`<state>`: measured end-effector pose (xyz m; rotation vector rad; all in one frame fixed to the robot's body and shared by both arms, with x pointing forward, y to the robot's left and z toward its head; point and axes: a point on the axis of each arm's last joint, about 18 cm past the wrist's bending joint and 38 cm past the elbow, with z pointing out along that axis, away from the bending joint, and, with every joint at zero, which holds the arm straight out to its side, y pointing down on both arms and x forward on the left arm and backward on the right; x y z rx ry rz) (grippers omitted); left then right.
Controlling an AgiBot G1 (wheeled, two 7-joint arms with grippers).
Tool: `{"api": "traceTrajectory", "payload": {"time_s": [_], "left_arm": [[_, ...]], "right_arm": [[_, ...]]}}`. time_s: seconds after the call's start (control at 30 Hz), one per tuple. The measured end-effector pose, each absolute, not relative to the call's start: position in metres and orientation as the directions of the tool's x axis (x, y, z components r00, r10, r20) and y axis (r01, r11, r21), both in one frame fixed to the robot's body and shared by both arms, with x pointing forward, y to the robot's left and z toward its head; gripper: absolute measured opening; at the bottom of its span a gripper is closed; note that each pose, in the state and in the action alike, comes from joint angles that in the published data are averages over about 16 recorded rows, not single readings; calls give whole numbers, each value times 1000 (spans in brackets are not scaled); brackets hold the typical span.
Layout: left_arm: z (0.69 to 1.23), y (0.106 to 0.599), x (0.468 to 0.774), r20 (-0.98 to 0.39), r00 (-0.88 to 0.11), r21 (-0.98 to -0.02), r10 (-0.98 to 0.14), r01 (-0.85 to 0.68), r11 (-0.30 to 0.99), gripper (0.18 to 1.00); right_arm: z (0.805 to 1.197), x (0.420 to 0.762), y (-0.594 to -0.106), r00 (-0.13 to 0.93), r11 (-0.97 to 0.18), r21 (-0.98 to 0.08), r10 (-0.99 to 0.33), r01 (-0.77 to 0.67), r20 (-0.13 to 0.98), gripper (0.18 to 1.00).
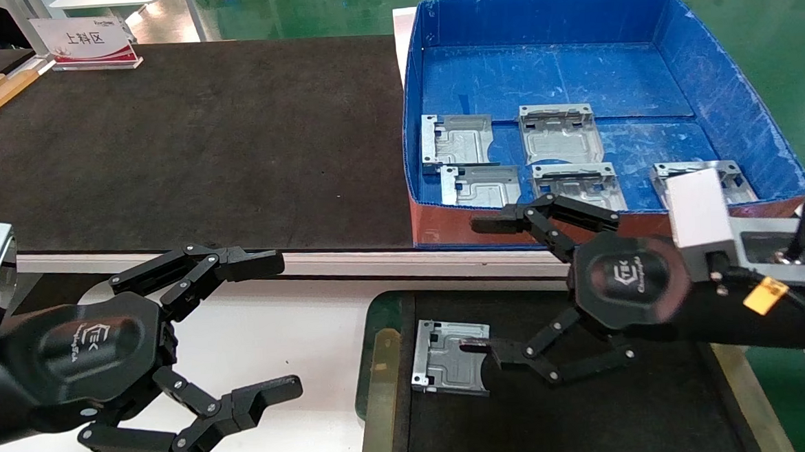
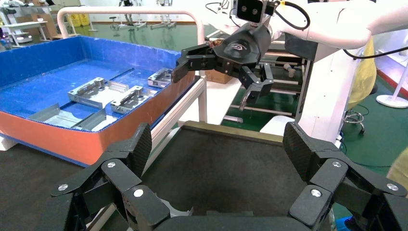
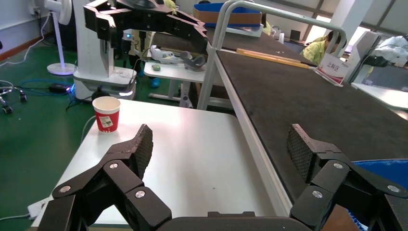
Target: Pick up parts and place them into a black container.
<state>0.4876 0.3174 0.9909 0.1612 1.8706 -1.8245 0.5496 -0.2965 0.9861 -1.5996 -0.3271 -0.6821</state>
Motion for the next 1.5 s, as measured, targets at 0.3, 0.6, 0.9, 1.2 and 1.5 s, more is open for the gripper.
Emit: {"api": "traceTrajectory", "payload": {"time_s": [0.3,0.6,0.9,1.2,1.5], "left_arm": [[991,317,488,-437,-859,-898,-266,431,87,1001],[991,317,488,-437,-859,-898,-266,431,87,1001],[991,317,488,-437,-859,-898,-266,431,87,1001],[991,317,488,-437,-859,-898,-266,431,87,1001],[991,317,488,-437,-859,-898,-267,430,87,1001]], "right_arm": [[987,535,-299,801,-137,-821,-182,554,571,1000],[989,520,-300,819,-123,-839,-184,530,544,1000],[990,503,-302,836,-115,-855,-183,505,518,1000],[991,487,-302,851,-111,-870,-180,481,494,1000],[992,475,-302,860,-113,-877,-177,466,480,1000]]}}
